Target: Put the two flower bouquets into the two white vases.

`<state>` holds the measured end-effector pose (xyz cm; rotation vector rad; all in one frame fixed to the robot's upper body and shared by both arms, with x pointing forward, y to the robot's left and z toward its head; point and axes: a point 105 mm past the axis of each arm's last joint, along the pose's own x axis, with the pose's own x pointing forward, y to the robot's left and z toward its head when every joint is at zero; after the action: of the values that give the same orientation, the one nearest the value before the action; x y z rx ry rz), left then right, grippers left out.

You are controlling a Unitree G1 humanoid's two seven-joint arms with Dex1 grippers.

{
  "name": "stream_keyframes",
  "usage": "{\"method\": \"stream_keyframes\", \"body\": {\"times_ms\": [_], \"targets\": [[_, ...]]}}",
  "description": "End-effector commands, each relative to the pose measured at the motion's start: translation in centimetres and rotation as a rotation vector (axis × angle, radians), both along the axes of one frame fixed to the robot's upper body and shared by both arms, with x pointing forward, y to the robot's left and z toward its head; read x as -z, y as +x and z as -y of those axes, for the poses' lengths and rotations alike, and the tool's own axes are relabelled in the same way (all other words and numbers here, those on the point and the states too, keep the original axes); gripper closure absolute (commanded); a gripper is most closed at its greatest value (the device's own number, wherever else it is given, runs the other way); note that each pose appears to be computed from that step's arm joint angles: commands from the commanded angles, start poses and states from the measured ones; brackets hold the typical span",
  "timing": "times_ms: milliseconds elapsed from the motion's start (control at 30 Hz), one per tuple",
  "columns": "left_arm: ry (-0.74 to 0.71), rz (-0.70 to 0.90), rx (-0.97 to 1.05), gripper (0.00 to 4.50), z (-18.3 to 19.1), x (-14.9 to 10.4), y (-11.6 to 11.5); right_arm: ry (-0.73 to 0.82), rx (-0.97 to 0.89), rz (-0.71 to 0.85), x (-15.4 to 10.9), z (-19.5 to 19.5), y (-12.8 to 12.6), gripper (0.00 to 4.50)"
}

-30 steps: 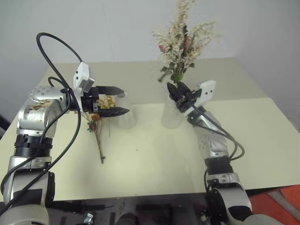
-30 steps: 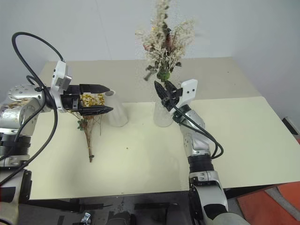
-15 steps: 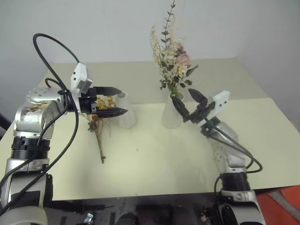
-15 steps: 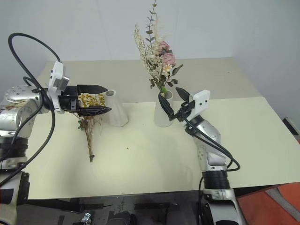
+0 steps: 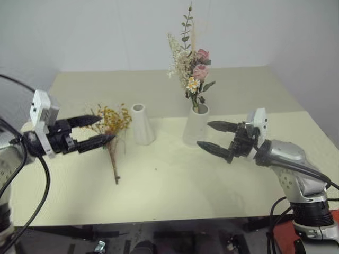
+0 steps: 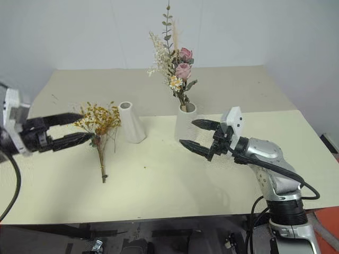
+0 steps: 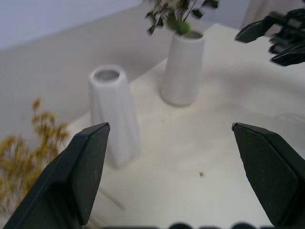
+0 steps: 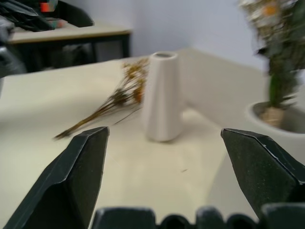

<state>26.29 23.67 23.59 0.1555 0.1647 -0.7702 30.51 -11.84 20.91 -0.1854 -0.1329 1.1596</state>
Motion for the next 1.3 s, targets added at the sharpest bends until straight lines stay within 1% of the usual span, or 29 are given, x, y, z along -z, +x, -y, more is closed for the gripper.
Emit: {"method": "stream_keyframes", "body": {"times_ms": [33,133,200,300,400,433,467,667,767,867,967,1100,1300], "targets": [[0.072,-0.046,-0.184,0.00,-0.8,0.7,-1.3,-0.017,-0.108,0.005,-0.6,-0.9,-0.9,0.02],[0.088,-0.145,-0.366,0.00,-2.1,2.4,-1.3,-0.026,-0.138,0.001,-0.5,-1.5,-0.7,0.02],[0.127,-0.228,-0.466,0.00,-2.7,3.3,-1.1,-0.032,-0.159,0.001,-0.5,-1.9,-0.5,0.02],[0.090,-0.313,-0.543,0.00,-2.9,4.3,-0.2,-0.042,-0.186,0.005,-0.6,-2.3,-0.4,0.02],[0.076,-0.369,-0.570,0.00,-2.7,5.4,0.7,-0.053,-0.203,0.010,-0.7,-2.6,-0.2,0.02],[0.107,-0.426,-0.564,0.00,-2.6,6.1,0.9,-0.055,-0.210,0.012,-0.8,-2.7,-0.2,0.02],[0.105,-0.441,-0.577,0.00,-2.4,6.4,1.3,-0.058,-0.216,0.013,-0.8,-2.8,-0.1,0.02],[0.054,-0.508,-0.677,0.00,-1.7,7.2,3.9,-0.055,-0.236,0.018,-0.9,-3.3,0.0,0.02],[0.044,-0.527,-0.652,0.00,-0.1,7.1,5.1,-0.052,-0.238,0.021,-1.0,-3.5,0.0,0.02],[0.057,-0.559,-0.618,0.00,1.4,7.5,5.6,-0.048,-0.233,0.025,-1.1,-3.4,0.0,0.02],[0.066,-0.596,-0.615,0.00,1.9,8.0,5.6,-0.044,-0.225,0.023,-1.0,-3.2,0.0,0.02],[0.091,-0.642,-0.652,0.00,2.1,9.1,5.9,-0.040,-0.213,0.017,-0.8,-2.9,0.1,0.02],[0.088,-0.700,-0.697,0.00,3.2,10.4,7.0,-0.039,-0.208,0.012,-0.7,-2.8,0.2,0.02]]}}
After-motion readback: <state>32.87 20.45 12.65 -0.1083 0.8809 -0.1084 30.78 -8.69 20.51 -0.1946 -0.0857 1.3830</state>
